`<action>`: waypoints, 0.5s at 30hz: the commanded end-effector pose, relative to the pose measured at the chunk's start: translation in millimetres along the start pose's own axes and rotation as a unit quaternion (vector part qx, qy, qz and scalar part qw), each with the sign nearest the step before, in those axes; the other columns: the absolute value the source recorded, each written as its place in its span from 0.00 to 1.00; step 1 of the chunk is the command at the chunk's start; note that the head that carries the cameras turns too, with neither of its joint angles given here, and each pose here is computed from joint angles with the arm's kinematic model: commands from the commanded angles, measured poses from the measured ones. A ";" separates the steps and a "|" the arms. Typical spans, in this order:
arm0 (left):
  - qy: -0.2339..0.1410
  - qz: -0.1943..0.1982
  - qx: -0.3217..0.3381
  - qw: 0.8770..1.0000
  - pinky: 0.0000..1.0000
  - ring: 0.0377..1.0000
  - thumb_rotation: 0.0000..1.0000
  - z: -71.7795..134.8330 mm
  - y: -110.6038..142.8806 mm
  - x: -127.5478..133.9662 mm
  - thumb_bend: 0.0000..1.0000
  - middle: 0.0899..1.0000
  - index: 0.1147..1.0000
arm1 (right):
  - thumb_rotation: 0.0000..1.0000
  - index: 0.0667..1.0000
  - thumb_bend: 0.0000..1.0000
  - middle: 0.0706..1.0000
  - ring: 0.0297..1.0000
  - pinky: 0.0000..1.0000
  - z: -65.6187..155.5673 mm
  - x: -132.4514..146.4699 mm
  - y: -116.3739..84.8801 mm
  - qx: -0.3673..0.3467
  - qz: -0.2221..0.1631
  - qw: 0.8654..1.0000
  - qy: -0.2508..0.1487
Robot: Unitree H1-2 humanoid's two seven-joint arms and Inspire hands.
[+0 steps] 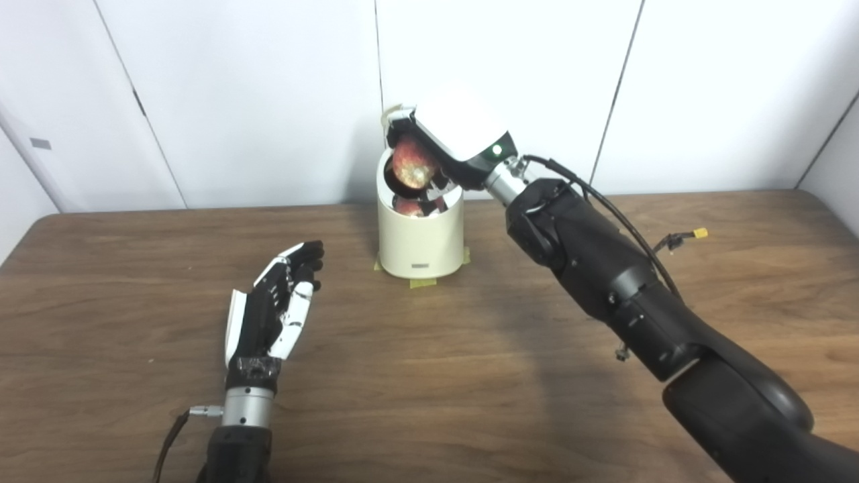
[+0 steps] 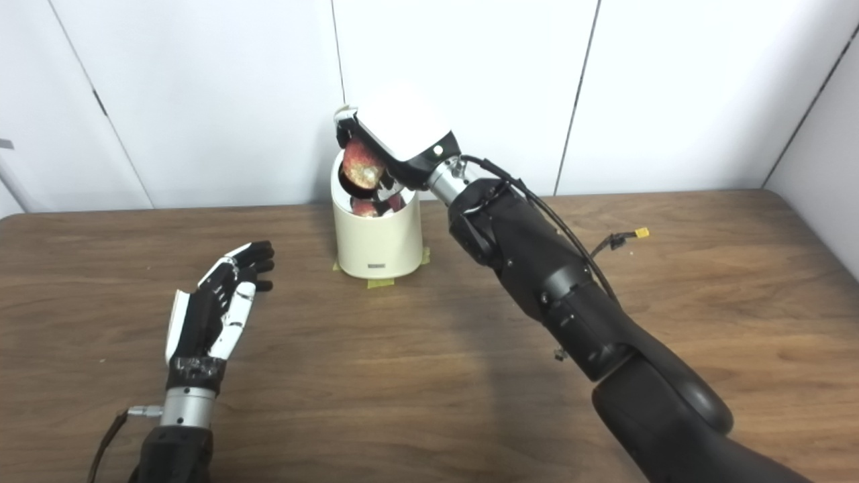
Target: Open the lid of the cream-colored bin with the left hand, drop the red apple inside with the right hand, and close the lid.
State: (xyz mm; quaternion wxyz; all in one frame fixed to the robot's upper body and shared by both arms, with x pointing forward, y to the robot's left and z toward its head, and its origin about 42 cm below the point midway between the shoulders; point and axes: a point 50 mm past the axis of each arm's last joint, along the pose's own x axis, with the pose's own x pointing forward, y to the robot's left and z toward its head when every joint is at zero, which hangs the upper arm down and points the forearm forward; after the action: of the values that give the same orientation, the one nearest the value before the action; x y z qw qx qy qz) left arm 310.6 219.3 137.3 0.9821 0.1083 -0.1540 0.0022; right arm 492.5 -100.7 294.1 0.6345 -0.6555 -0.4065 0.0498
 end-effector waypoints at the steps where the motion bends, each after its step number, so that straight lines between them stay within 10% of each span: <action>1: -0.026 -0.004 0.000 1.000 0.68 0.76 0.71 4.5 -3.0 3.1 0.29 0.77 0.75 | 0.00 0.43 0.49 0.53 0.45 0.35 -9.2 21.5 -24.1 -0.024 -0.038 0.999 0.005; 15: -0.027 -0.004 0.007 1.000 0.67 0.76 0.70 5.5 -1.5 3.4 0.28 0.77 0.74 | 0.12 0.45 0.52 0.66 0.57 0.47 -4.5 14.7 -29.4 -0.027 0.017 0.999 0.024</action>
State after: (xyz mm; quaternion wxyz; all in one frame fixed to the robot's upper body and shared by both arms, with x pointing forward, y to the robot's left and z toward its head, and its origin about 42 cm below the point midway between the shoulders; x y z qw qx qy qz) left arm 310.6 219.1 137.4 0.9818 0.1106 -0.1543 0.0006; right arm 488.7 -97.4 303.9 0.6299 -0.6772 -0.3759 0.0578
